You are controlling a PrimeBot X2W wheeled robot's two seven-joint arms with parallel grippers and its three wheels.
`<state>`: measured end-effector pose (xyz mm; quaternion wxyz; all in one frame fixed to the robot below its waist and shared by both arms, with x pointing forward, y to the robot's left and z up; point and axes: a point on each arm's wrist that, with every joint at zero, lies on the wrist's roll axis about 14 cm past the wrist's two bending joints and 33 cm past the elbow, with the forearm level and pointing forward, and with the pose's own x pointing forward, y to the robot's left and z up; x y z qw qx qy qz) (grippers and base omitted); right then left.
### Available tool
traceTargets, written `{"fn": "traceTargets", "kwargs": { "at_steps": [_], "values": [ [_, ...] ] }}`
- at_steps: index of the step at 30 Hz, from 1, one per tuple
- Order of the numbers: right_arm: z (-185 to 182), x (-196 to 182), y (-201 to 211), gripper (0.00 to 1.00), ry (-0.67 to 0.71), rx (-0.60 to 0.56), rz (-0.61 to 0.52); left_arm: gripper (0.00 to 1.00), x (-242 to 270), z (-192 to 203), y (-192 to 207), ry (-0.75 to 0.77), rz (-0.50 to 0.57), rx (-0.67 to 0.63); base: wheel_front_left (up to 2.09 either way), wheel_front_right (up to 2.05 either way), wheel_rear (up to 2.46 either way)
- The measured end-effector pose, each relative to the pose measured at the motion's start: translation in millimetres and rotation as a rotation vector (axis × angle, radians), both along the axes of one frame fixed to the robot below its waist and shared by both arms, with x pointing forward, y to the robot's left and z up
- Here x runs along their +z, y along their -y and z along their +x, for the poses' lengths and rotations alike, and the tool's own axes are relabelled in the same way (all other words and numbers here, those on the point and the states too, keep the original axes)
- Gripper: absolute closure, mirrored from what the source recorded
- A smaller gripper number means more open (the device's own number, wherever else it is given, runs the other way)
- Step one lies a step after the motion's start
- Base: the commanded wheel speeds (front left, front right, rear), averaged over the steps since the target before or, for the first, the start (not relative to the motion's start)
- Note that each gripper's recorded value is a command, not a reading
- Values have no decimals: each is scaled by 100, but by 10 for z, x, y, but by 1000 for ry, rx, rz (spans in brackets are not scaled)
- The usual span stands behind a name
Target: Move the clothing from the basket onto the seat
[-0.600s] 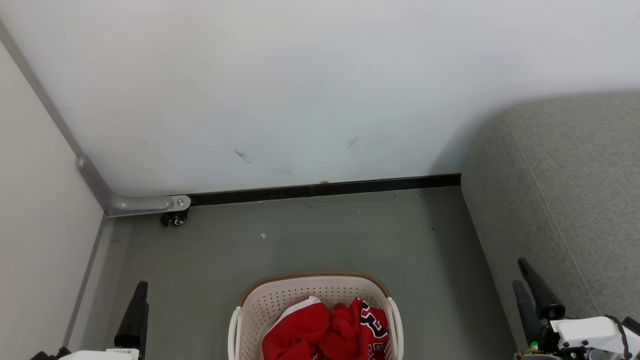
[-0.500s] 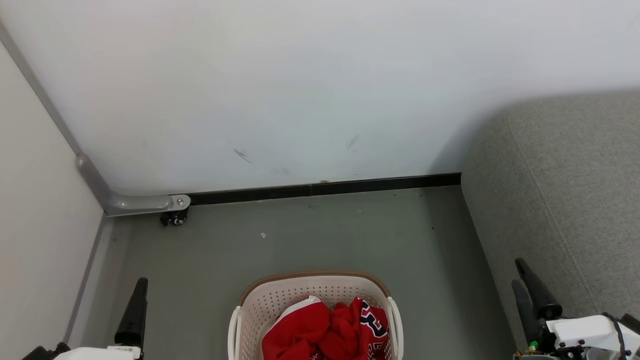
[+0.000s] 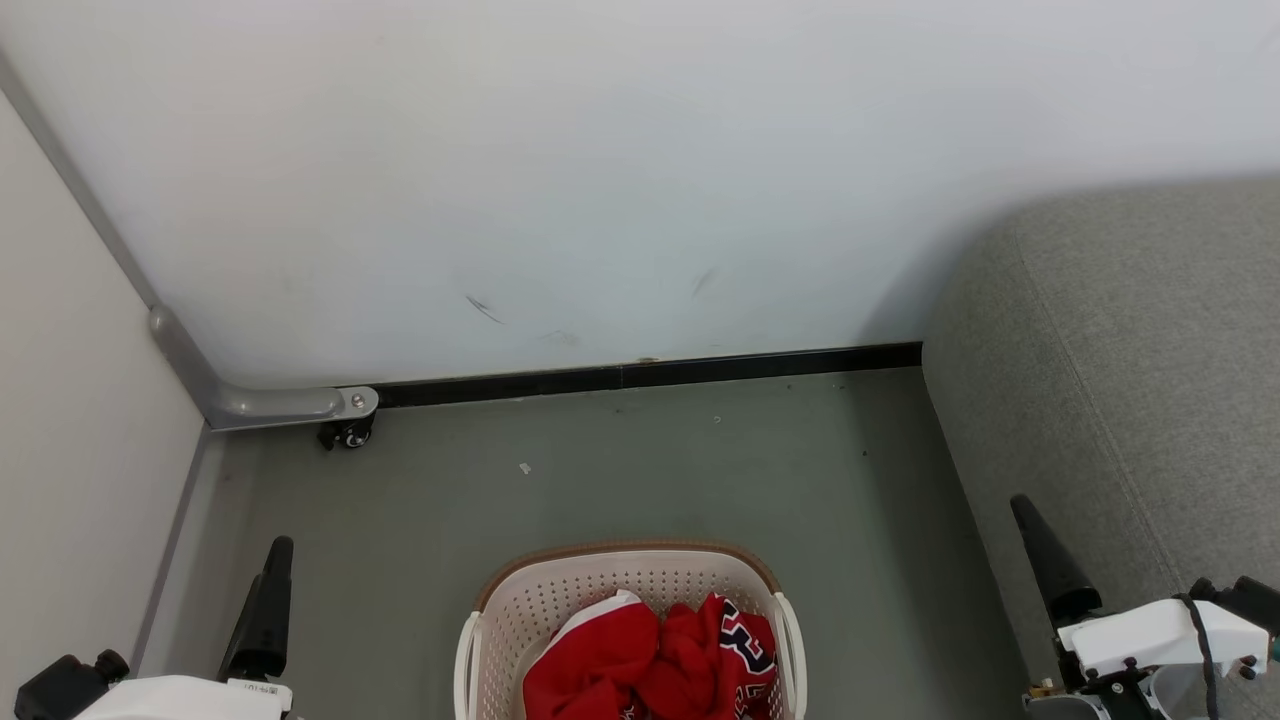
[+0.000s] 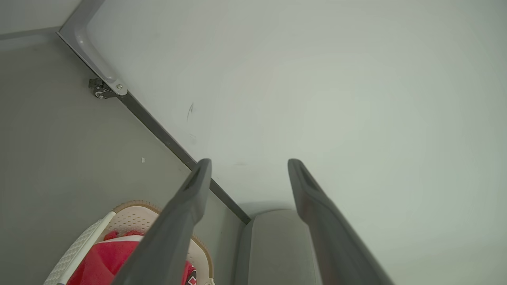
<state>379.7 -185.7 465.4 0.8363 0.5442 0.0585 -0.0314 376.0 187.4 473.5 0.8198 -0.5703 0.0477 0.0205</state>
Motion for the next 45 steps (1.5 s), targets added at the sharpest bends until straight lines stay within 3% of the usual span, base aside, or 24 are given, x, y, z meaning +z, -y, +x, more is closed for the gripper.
{"fn": "traceTargets", "kwargs": {
  "at_steps": [24, 45],
  "values": [
    [67, 288, -180, 0, 123, 87, -419, 0, 420, 93, 82, 163, 408, -47, 0, 0, 0],
    [155, 537, -326, 0, 258, 123, -758, 0, 622, 119, 228, 283, 700, -66, 0, 0, 0]
  ]
}}
